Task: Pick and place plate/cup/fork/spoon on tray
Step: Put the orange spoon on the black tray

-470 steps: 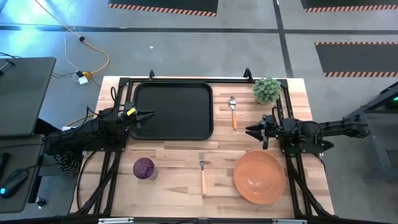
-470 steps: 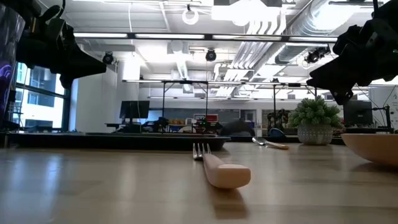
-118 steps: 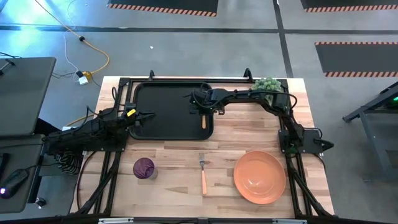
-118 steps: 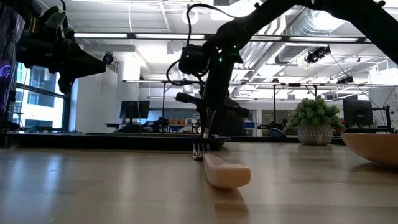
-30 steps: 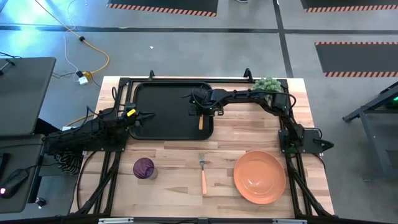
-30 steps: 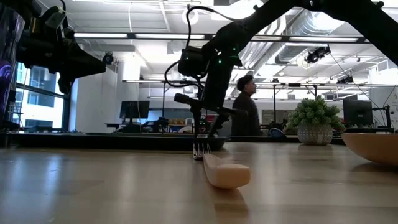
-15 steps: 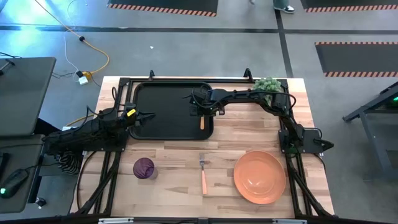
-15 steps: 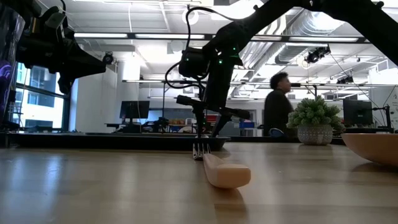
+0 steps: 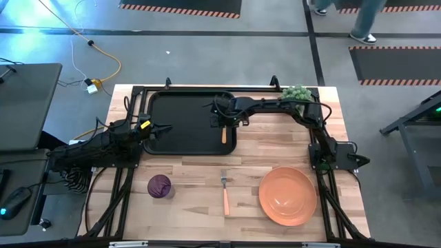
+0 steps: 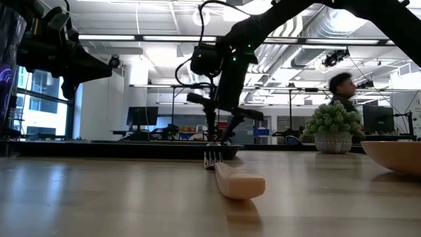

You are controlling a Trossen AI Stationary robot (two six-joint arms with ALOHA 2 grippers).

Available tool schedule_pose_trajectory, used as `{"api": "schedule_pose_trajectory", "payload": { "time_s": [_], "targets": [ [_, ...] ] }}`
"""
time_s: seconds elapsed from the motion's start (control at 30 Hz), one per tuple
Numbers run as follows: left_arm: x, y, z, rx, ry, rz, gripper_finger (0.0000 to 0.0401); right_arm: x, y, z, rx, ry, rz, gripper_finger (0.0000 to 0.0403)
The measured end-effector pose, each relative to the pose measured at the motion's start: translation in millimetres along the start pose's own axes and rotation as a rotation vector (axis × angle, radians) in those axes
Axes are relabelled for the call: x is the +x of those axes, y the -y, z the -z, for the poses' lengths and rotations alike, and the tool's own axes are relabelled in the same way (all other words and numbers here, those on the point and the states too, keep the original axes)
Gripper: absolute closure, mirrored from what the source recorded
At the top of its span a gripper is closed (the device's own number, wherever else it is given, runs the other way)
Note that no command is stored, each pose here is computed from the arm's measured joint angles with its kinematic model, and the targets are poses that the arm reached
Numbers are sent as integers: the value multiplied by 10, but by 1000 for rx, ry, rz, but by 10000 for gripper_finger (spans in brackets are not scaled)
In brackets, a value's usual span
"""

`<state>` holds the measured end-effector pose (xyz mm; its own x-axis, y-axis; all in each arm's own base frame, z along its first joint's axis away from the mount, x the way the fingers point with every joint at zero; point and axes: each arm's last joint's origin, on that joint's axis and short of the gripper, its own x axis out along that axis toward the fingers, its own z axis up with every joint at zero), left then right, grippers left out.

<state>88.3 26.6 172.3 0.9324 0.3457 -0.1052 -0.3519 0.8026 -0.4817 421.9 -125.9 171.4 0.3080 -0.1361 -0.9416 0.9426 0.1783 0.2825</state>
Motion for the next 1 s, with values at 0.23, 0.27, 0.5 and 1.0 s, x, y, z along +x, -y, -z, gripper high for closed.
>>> {"api": "schedule_pose_trajectory", "payload": {
  "time_s": [0.23,0.27,0.5,1.0],
  "targets": [
    [0,1,-2,21,3,0,355,-293,-33,-32,-54,36,-59,273],
    [-3,3,-7,20,2,0,355,-353,-40,-38,-62,44,-74,273],
    [-117,144,-279,101,36,13,355,-760,-77,-19,-139,108,-153,273],
    [-48,534,-1094,104,-95,-307,355,-1665,-25,64,-274,338,-273,273]
  ]
}}
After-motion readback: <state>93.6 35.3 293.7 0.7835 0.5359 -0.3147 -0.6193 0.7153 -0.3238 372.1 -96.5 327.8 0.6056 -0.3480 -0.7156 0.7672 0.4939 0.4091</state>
